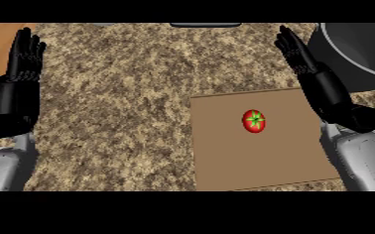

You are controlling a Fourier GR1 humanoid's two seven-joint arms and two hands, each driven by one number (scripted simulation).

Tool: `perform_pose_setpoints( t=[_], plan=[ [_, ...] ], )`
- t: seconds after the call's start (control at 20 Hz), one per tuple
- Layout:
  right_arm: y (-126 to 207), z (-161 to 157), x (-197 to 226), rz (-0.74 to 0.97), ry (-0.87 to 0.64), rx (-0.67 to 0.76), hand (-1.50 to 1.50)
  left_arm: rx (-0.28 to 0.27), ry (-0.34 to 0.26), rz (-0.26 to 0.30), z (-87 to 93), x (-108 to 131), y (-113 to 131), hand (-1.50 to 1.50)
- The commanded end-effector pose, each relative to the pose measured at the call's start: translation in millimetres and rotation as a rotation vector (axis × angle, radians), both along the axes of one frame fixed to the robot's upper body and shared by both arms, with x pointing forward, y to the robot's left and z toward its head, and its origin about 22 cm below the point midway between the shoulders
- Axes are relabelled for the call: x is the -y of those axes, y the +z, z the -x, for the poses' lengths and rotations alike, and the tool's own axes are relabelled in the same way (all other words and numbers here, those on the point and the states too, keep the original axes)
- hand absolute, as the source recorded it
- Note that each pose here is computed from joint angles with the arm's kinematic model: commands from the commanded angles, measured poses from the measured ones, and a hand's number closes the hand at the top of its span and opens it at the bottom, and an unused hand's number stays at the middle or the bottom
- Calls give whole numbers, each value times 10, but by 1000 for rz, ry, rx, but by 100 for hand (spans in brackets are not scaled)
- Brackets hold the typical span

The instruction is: Pick the tomato from the tray and place it in the pot

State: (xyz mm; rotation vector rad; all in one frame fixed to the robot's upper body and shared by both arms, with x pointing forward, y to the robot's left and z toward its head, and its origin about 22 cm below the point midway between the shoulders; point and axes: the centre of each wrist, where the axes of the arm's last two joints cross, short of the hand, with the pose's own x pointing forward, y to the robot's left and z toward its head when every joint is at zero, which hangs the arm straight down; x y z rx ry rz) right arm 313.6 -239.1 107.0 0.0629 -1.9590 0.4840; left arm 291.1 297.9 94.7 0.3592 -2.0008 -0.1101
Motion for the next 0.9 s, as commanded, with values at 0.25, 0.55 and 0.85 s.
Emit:
perform_pose_setpoints(
  t=[0.25,0.55,0.85],
  plan=[
    [-819,256,-15,70,-273,-435,150,-645,-189,82,389,339,-1083,0],
    [-685,354,-139,24,-741,166,-150,-757,-217,128,492,413,-1275,0],
    [-488,1016,-591,16,-747,181,-150,-764,-266,109,405,463,-1192,0]
  ],
)
